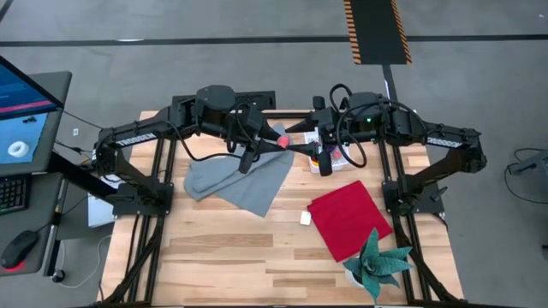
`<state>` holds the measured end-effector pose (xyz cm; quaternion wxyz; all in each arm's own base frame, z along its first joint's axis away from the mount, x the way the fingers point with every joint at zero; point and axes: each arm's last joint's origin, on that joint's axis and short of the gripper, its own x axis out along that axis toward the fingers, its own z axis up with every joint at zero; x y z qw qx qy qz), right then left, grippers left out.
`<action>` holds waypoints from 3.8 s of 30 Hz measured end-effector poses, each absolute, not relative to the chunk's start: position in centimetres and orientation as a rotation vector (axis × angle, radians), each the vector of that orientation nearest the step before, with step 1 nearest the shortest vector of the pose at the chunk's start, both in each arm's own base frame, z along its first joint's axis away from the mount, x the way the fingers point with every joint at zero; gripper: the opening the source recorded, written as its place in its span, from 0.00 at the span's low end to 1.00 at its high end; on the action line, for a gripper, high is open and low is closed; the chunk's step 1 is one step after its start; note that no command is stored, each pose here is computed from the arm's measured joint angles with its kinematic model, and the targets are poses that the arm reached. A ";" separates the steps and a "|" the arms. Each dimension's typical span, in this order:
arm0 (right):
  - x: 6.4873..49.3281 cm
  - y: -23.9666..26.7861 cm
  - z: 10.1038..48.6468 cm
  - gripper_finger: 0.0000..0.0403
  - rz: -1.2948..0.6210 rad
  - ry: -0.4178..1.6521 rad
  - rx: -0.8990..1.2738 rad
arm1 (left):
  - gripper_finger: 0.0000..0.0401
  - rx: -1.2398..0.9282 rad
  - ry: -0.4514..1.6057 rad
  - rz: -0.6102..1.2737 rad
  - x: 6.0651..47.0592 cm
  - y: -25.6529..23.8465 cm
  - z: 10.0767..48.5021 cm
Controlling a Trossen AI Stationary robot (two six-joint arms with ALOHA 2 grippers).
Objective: Pick and placing Produce into tupperware
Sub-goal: Put the pink peach into the white bin
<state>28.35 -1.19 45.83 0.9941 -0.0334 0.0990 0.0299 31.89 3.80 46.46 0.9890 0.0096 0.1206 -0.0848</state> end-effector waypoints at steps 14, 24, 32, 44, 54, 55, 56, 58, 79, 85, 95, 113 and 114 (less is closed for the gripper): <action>29.0 -1.3 45.4 0.41 0.113 0.213 -0.053 | 0.20 0.002 0.238 -0.185 31.9 3.8 46.5; 28.9 -1.7 45.2 0.27 0.101 0.222 -0.061 | 0.20 0.004 0.261 -0.136 31.8 3.9 46.3; 28.6 -2.1 45.5 0.28 0.075 0.217 -0.051 | 0.20 0.024 0.259 -0.044 31.3 4.0 46.7; 28.4 -2.1 45.4 0.23 0.081 0.228 -0.064 | 0.20 0.026 0.303 -0.008 28.4 3.7 47.6; 28.4 -2.1 45.7 0.31 0.100 0.205 -0.037 | 0.20 0.002 0.299 -0.034 28.5 3.6 47.6; 28.4 -2.1 45.7 0.34 0.098 0.203 -0.021 | 0.20 -0.004 0.296 -0.043 28.5 3.6 47.7; 28.4 -2.2 45.7 0.37 0.096 0.204 -0.006 | 0.20 -0.006 0.289 -0.048 28.6 3.6 47.7; 28.5 -2.4 45.6 0.44 0.089 0.208 0.004 | 0.20 -0.006 0.275 -0.050 28.6 3.6 47.8; 28.8 -2.1 45.7 0.62 0.102 0.185 -0.005 | 0.20 -0.038 0.284 -0.091 31.8 3.9 46.2; 28.8 -2.2 45.6 0.62 0.096 0.192 -0.008 | 0.20 -0.034 0.273 -0.107 31.8 3.8 46.2; 29.2 -2.4 45.4 0.59 0.101 0.202 -0.012 | 0.20 -0.033 0.254 -0.126 31.9 3.8 46.4; 29.6 -2.4 45.1 0.22 0.114 0.205 -0.020 | 0.21 -0.040 0.264 -0.116 31.9 3.8 46.3; 29.6 -2.4 45.1 0.23 0.113 0.205 -0.020 | 0.23 -0.038 0.264 -0.114 31.9 3.7 46.3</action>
